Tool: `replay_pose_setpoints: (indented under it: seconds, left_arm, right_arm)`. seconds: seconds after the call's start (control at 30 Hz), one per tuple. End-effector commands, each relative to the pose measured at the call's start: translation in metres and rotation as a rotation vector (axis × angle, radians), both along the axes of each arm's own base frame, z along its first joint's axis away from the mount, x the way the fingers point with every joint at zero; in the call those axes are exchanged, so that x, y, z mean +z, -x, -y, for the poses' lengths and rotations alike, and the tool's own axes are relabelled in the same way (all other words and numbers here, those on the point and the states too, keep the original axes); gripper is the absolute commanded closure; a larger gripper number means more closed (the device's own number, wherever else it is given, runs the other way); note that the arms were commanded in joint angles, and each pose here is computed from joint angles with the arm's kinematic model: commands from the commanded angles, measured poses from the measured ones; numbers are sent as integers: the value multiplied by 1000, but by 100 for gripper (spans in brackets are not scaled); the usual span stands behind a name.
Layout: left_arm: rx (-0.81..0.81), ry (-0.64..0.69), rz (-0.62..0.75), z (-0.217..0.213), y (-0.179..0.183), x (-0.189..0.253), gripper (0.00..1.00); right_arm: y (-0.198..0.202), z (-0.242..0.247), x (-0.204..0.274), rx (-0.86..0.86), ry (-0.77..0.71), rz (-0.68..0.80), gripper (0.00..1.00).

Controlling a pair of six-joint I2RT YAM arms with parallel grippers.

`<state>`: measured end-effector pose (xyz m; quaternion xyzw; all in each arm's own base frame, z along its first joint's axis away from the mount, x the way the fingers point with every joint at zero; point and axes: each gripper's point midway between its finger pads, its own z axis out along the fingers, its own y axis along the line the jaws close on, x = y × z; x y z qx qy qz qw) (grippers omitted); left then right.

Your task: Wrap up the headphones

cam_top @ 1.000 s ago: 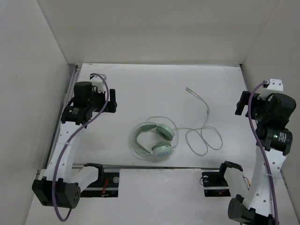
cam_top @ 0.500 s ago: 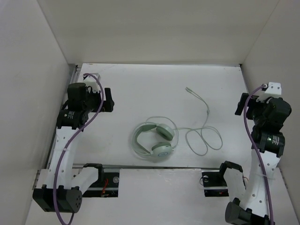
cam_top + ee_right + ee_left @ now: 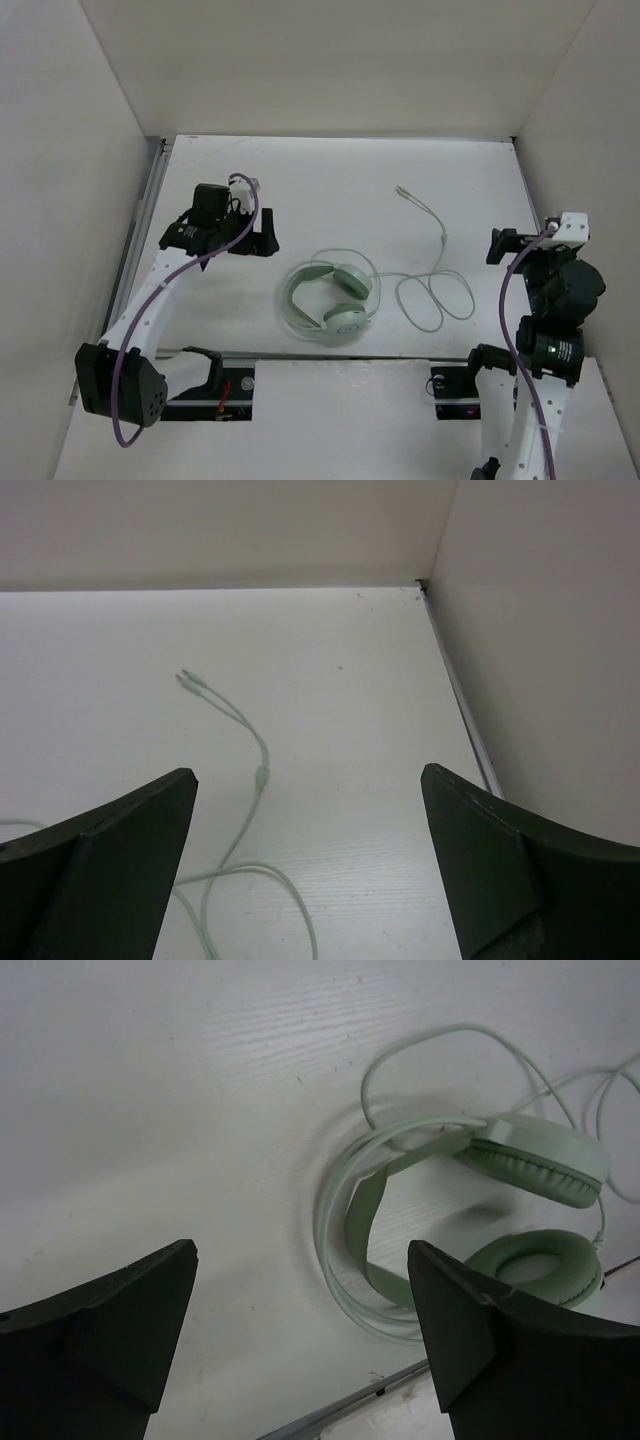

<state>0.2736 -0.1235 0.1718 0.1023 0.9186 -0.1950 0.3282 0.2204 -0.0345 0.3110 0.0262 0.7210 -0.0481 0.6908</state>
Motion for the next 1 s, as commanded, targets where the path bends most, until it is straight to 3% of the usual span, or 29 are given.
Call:
replay_pose_setpoints:
  seconds: [0.0, 0.37, 0.97]
  left_arm:
    - [-26, 54, 10, 18, 3, -4, 17]
    - [-199, -156, 3, 50, 19, -59, 18]
    - [-283, -352, -172, 55, 26, -149, 28]
  right_arm:
    - [-1, -15, -9, 78, -32, -29, 0]
    - [-7, -30, -15, 157, -106, -63, 0]
    - [2, -27, -7, 125, -161, -19, 0]
